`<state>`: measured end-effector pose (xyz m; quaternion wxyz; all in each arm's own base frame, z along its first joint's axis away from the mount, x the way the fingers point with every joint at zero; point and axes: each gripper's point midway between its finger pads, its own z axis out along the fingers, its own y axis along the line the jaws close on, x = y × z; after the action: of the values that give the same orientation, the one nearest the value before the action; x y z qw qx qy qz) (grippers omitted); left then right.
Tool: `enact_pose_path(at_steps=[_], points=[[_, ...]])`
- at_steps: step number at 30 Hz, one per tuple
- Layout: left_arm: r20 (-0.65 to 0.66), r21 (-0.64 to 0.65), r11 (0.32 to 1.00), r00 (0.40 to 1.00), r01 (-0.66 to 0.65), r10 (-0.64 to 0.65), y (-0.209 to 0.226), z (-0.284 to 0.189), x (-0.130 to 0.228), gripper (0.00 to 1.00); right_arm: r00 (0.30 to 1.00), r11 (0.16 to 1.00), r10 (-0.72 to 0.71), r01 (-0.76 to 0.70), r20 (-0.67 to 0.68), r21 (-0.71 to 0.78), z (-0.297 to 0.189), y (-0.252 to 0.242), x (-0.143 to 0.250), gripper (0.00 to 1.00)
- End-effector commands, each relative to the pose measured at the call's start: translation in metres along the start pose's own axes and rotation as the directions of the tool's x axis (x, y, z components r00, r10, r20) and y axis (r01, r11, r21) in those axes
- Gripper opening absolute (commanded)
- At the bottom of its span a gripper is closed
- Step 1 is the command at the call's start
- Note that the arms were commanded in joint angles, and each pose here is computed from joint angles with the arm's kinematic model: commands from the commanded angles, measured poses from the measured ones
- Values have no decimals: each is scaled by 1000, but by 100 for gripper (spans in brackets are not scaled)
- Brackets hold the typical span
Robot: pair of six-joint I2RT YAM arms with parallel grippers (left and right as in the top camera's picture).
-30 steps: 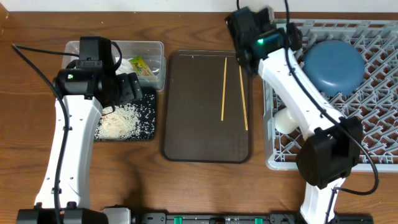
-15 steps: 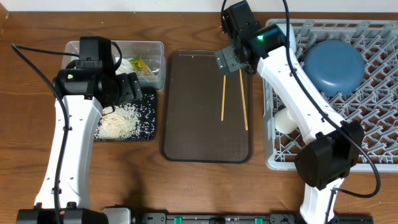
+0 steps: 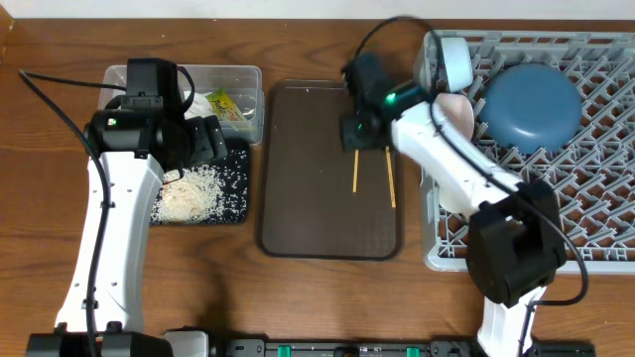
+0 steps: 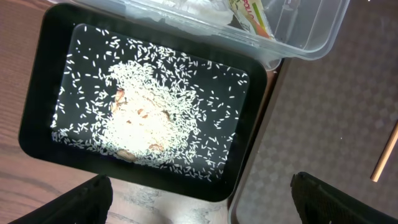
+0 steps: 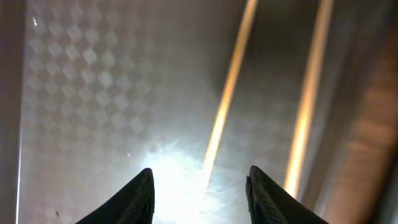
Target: Sort waste into correct bins and load items into the dishwasher rack
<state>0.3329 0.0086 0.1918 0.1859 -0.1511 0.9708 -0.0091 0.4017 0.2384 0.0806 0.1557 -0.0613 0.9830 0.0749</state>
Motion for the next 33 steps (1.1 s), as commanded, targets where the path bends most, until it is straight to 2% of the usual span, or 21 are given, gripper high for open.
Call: enact_pose_path(at_steps=[1, 11, 14, 22, 28, 33], points=[[-17, -12, 1000, 1000, -11, 10, 3, 4, 3, 94, 999, 998, 48, -49, 24, 50, 4, 6, 10, 46], [-17, -12, 1000, 1000, -11, 10, 3, 4, 3, 94, 994, 979, 81, -66, -70, 193, 42, -15, 41, 42], [-17, -12, 1000, 1000, -11, 10, 3, 4, 3, 94, 992, 979, 83, -63, -98, 193, 51, -16, 47, 39], [-18, -12, 1000, 1000, -11, 10, 3, 4, 3, 94, 986, 982, 104, -81, -129, 173, 53, -18, 50, 23], [-17, -12, 1000, 1000, -11, 10, 3, 4, 3, 94, 954, 983, 162, -135, -251, 122, 59, -25, 68, 20], [-17, -12, 1000, 1000, -11, 10, 3, 4, 3, 94, 942, 985, 161, -137, -293, 101, 66, -25, 75, 18]])
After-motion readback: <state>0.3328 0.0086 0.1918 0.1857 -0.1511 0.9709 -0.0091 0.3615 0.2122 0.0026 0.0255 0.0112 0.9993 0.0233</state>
